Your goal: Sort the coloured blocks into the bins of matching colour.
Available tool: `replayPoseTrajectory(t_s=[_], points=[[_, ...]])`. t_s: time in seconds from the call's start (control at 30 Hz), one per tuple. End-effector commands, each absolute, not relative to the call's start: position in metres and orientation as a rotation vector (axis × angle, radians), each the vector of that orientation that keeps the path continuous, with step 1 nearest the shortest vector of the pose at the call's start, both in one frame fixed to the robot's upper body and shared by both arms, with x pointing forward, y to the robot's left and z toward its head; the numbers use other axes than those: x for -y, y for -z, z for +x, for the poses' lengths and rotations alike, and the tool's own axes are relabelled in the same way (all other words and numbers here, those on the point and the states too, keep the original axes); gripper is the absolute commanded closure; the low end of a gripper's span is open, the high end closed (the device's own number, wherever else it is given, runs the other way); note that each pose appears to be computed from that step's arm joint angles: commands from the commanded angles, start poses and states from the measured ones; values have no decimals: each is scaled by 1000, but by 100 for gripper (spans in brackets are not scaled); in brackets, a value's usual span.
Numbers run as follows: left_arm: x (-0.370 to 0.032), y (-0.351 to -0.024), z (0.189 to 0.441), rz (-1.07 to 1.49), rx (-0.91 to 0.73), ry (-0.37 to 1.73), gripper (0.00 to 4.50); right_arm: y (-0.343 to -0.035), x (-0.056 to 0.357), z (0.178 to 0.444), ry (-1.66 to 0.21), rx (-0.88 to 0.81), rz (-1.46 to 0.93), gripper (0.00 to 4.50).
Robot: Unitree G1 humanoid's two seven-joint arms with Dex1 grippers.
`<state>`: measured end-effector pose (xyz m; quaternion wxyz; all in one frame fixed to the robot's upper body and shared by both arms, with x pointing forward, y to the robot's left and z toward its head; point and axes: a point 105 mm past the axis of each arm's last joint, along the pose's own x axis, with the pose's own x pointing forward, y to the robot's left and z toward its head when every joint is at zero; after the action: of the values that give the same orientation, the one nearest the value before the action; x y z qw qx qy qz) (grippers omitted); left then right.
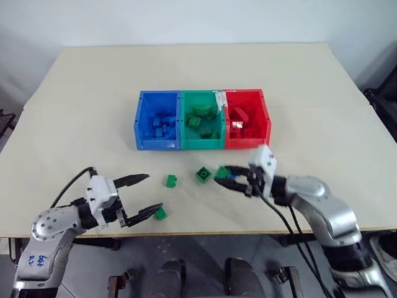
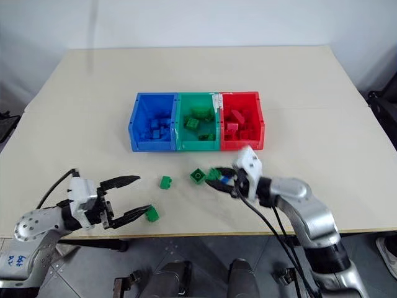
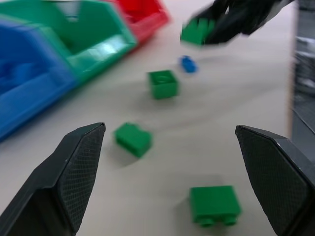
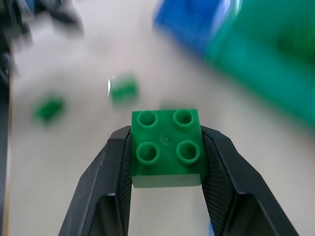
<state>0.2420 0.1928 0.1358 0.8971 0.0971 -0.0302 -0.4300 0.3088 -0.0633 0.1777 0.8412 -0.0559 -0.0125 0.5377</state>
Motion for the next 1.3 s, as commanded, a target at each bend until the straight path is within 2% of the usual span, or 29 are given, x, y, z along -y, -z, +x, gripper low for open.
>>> replayPoseTrajectory(t_s=[0.03, 0.1, 0.27, 0.47, 0.53, 0.57, 0.67, 0.8, 0.93, 1.2, 1.3], points=[[-209, -148, 237, 181, 119, 754, 0, -199, 50, 336, -1073, 117, -145, 301], [-217, -145, 234, 173, 111, 699, 0, -206, 49, 366, -960, 150, -184, 301], [-226, -141, 226, 165, 93, 637, 0, -226, 53, 413, -771, 216, -229, 301], [-223, -142, 228, 165, 103, 639, 0, -236, 51, 421, -776, 262, -242, 93], [-217, -143, 231, 156, 107, 670, 0, -240, 52, 414, -817, 281, -233, 23], [-214, -142, 232, 133, 106, 695, 0, -241, 55, 411, -828, 293, -236, 5], [-204, -140, 234, 120, 91, 766, 0, -243, 67, 389, -909, 330, -247, 5], [-193, -136, 242, 144, 71, 861, 0, -230, 98, 357, -986, 321, -272, 5], [-170, -136, 261, 174, 62, 996, 0, -199, 150, 311, -1056, 229, -341, 5], [-123, -136, 273, 279, 98, 1291, 0, -148, 234, 256, -1007, -53, -417, 5], [-114, -141, 277, 304, 129, 1360, 0, -137, 248, 245, -1009, -95, -454, 5]])
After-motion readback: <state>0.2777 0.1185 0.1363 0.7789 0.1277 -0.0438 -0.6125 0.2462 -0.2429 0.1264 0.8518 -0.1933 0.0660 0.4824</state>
